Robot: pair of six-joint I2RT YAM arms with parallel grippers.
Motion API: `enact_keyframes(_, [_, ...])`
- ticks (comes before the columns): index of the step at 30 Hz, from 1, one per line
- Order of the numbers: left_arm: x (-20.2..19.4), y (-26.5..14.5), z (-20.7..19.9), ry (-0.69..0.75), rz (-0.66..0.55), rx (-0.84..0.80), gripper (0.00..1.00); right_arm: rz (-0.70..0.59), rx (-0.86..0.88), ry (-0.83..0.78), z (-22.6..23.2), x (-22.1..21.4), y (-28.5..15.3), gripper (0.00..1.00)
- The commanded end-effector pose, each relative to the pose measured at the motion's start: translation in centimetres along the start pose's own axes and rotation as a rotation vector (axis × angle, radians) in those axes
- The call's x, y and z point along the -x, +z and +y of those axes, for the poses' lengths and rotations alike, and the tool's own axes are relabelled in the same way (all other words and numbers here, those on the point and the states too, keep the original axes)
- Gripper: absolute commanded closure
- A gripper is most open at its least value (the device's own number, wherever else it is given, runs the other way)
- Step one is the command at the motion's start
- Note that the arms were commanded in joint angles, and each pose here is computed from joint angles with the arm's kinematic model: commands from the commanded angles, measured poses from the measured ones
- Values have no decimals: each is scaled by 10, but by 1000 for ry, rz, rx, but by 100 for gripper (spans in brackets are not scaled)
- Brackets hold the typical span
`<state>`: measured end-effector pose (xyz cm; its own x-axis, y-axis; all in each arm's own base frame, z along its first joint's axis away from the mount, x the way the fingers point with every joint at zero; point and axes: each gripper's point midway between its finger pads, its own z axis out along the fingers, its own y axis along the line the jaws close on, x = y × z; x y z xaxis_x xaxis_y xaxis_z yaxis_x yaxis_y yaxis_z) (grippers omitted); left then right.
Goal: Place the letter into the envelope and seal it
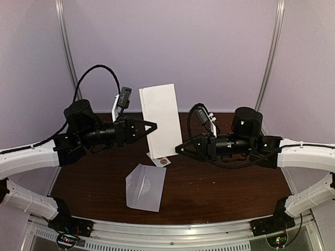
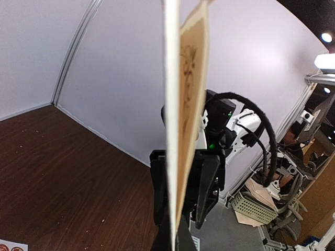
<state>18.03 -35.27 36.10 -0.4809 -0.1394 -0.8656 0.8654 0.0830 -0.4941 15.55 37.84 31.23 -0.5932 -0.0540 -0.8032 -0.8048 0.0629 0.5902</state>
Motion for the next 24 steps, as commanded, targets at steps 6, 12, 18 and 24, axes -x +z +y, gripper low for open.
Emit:
enact_keyframes(6, [-26,-2,-15,42,113,-130,100,-148,-19,-108,22,56,-7,56])
enact_keyframes(12, [-40,-1,-9,37,160,-122,100,-162,-9,-128,25,66,-3,100])
enact_keyframes(18, [-47,-1,-6,36,182,-126,100,-201,-38,-124,24,80,-9,64])
enact_keyframes(24, [-54,-2,-7,35,210,-142,100,-273,-108,-129,16,103,-22,69])
